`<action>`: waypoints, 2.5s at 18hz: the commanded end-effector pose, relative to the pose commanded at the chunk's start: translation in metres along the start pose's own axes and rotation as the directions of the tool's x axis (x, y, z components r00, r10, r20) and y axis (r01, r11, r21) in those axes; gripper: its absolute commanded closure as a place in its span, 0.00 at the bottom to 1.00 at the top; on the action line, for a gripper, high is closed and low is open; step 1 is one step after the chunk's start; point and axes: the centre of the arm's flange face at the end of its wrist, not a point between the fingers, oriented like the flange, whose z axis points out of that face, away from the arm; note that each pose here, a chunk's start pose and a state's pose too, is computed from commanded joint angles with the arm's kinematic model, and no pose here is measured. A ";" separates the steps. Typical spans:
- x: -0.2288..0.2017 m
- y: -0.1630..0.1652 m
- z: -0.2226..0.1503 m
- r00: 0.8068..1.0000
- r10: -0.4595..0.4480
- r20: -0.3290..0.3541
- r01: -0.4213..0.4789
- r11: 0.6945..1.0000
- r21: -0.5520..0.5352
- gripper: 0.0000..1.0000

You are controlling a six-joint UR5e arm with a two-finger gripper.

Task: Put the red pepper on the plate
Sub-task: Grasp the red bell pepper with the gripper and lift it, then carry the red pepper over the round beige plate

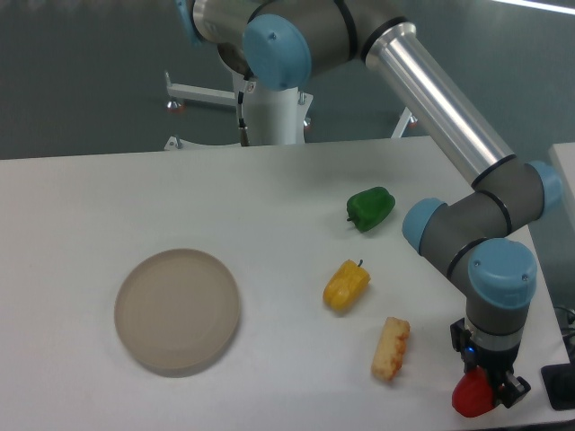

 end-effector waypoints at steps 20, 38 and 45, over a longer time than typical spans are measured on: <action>0.083 -0.068 -0.134 0.961 -0.217 -0.172 0.242 0.960 0.139 0.56; 0.253 -0.290 -0.193 0.723 -0.613 -0.317 0.660 0.749 0.056 0.60; 0.301 -0.333 -0.159 0.768 -0.571 -0.290 0.585 0.809 -0.044 0.60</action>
